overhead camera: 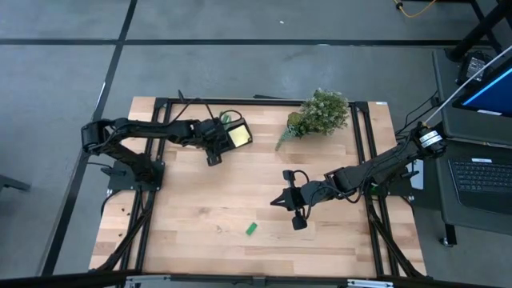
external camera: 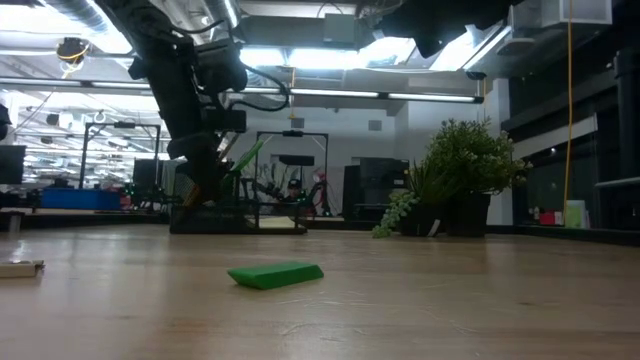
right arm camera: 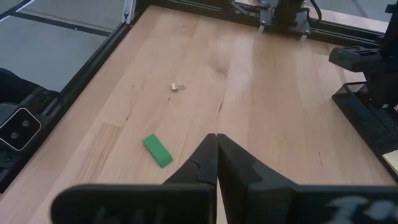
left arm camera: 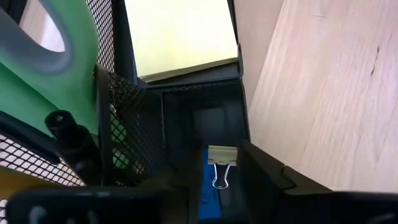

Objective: Pick and place office supplies into organizer
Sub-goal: Put the top white binder clip into the desk organizer, then put the white binder clip into the desk organizer

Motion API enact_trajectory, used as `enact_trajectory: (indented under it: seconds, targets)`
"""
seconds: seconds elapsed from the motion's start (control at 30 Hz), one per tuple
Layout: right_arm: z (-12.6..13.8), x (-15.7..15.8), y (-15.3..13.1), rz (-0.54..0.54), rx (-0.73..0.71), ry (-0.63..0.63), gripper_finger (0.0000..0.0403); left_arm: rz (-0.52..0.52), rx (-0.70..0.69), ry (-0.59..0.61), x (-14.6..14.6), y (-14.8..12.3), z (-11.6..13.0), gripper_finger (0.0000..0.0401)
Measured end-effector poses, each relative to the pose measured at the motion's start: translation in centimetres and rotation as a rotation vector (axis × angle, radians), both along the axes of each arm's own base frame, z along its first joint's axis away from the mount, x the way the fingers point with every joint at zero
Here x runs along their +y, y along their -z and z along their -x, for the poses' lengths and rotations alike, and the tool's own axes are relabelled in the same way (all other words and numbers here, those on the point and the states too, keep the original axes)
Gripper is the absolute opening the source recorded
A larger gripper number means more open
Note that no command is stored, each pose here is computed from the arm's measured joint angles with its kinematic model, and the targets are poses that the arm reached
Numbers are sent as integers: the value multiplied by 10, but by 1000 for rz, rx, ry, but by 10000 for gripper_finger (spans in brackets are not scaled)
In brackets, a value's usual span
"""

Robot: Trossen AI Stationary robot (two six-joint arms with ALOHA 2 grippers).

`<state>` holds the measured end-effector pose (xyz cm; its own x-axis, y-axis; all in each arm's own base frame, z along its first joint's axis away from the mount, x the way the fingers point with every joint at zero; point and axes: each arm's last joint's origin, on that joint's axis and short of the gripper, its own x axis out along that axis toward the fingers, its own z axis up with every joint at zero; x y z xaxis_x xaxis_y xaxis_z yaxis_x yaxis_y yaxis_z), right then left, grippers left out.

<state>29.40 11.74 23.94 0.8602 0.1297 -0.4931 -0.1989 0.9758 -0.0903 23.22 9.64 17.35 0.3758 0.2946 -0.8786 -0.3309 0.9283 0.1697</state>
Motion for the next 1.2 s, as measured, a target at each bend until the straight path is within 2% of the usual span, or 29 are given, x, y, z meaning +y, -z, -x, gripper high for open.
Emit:
enact_trajectory:
  seconds: [0.4,0.6,0.77,1.0,1.2]
  targets:
    - [0,0,0,0,0,0,10,11,-7,-11,-1,0,0,115]
    - [0,0,0,1,-1,-1,10,25,-40,29,-5,-9,2,103]
    - [0,0,0,1,-5,0,10,15,-54,66,-12,-30,1,77]
    - [-1,-1,-1,3,-8,1,10,18,-35,240,-47,-54,3,9]
    - [-1,-1,-1,21,-17,-10,10,54,38,379,-94,-60,14,1]
